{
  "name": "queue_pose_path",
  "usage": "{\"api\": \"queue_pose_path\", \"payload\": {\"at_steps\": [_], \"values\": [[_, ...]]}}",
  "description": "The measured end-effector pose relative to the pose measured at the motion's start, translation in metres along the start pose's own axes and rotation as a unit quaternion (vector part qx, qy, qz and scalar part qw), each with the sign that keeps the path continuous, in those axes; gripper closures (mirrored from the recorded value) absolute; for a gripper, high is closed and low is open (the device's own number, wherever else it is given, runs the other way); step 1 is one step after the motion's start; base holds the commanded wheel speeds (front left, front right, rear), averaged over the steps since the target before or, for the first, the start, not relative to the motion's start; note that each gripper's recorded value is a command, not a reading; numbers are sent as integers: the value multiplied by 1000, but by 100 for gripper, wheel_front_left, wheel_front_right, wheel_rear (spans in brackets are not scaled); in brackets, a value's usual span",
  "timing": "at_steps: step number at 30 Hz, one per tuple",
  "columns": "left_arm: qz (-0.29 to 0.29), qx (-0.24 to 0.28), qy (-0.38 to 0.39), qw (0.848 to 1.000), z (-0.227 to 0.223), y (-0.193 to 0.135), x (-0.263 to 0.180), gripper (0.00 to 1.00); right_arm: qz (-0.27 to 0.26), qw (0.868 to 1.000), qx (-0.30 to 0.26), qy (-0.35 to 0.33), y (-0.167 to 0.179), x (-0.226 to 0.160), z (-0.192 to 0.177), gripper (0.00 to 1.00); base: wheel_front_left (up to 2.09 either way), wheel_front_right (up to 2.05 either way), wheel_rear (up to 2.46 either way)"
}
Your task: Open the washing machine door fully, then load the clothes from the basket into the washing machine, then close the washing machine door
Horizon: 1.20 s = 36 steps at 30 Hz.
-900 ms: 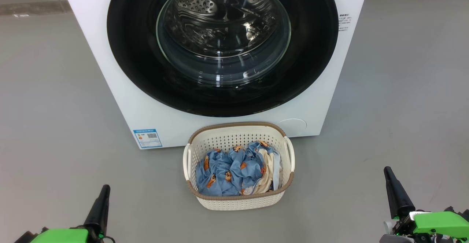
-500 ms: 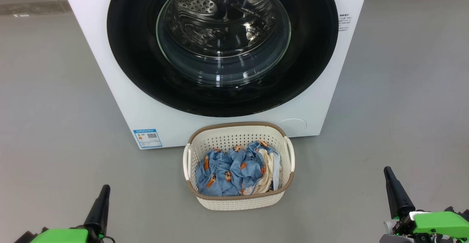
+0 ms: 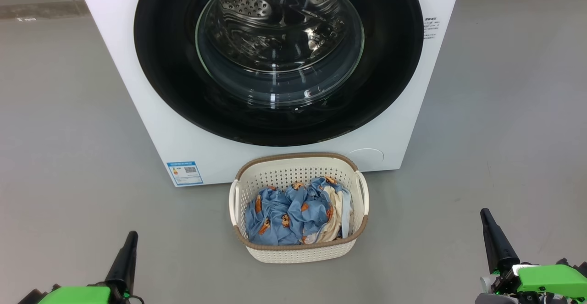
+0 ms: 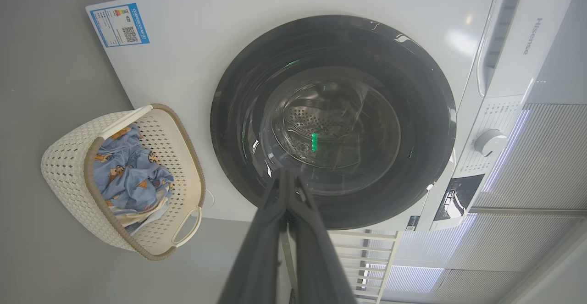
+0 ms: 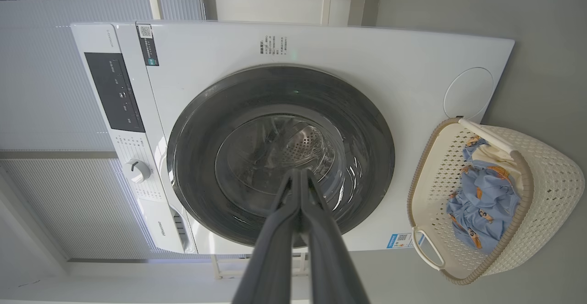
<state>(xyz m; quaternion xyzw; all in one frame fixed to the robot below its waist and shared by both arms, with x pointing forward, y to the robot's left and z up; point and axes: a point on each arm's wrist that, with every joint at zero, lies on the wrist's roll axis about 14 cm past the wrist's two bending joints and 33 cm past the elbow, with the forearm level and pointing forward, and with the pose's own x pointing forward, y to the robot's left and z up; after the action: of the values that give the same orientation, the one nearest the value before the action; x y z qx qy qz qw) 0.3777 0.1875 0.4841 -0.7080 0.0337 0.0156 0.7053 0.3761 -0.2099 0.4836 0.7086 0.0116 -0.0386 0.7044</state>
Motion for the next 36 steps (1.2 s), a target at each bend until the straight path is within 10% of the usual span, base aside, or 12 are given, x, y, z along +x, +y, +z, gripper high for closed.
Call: {"api": "queue_pose_path", "payload": {"at_steps": [14,15,36], "values": [[0,0,0,1000,0,0,0,100,0,1000,0,0,0,0,0,100,0,0,0],[0,0,0,1000,0,0,0,0,0,1000,0,0,0,0,0,0,0,0,0],[35,13,-6,999,-6,23,-10,0,-37,999,-35,-6,-24,-8,-2,0,0,0,0]]}}
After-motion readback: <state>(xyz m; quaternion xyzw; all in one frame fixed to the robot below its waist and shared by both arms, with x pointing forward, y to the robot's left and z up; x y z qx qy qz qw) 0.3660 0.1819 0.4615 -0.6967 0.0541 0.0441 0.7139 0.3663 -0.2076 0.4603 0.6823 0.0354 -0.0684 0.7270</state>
